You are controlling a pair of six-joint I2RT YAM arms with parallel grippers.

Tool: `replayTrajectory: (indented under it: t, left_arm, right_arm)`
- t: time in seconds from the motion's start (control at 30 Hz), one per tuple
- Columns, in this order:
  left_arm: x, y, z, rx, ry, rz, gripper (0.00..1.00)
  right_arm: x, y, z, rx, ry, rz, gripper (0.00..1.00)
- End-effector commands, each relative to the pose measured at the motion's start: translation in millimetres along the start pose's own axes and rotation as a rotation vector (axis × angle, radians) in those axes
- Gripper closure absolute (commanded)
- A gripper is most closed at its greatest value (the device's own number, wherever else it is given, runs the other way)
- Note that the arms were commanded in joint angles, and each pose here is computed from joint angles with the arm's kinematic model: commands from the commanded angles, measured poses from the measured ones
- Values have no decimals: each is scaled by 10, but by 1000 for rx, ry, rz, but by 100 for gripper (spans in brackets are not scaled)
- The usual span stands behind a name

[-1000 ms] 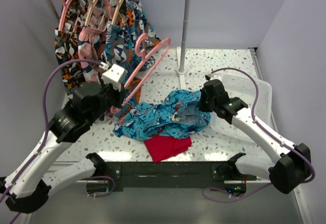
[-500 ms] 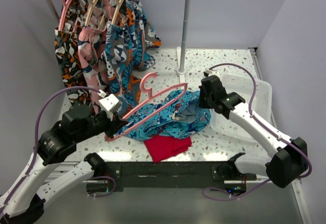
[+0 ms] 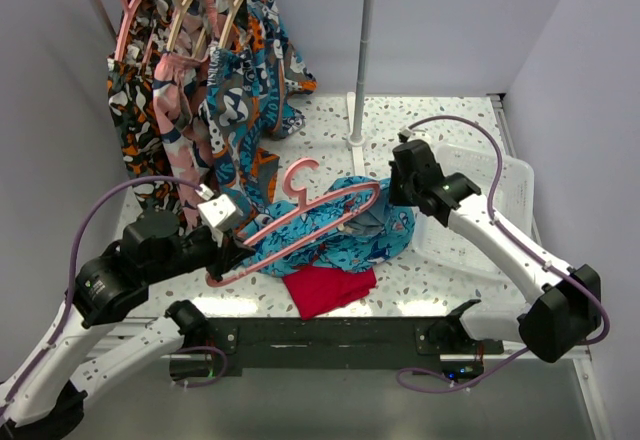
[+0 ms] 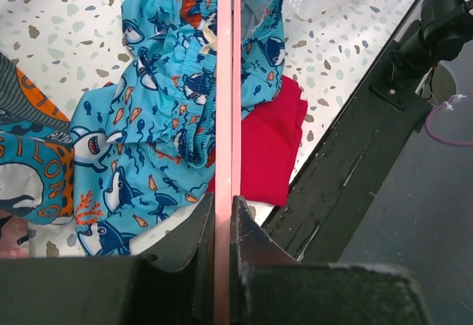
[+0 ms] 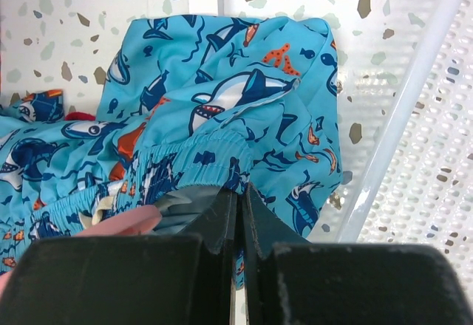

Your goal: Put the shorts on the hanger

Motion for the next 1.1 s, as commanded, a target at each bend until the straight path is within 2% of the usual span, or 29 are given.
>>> replayTrajectory:
  t: [0.0, 0.3, 0.43, 0.57, 0.67, 0.83, 0.9, 1.0, 1.07]
  left_arm:
    - [-37, 56, 4, -3, -2, -26, 100]
    - [-179, 92, -20, -3, -69, 4, 100]
    - [-247, 150, 20, 1, -46, -4, 100]
    - [-405, 278, 74, 30, -15, -66, 100]
    - [-613, 277, 68, 47, -60, -81, 100]
    - [-818, 243, 148, 107, 30, -126, 100]
    - [-890, 224, 154, 141, 55, -218, 100]
    - [-924, 223, 166, 156, 80, -287, 100]
    - [-969, 144, 174, 164, 109, -286, 100]
  right_arm:
    - [75, 163, 78, 2, 14, -55, 100]
    - [180, 252, 145, 7, 33, -74, 100]
    - [255, 268, 217, 20, 52, -81, 100]
    - [379, 263, 403, 43, 94, -110, 100]
    - [454, 267, 597, 78, 109, -124, 100]
    - [549, 246, 822, 111, 164, -123, 100]
    - [547, 221, 862, 116, 178, -117, 100]
    - [515, 168, 856, 121, 181, -100, 100]
    - [522, 163, 829, 114, 175, -109, 99]
Point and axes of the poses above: each gripper's point midway between its finger pads, its own x axis back along the fingers, its own z axis along the line the jaws close on, y = z × x, the point moved 9 cm from there along x, back along the fingers, and after that the axes turned 15 degrees about -x, right-handed, at the moved point
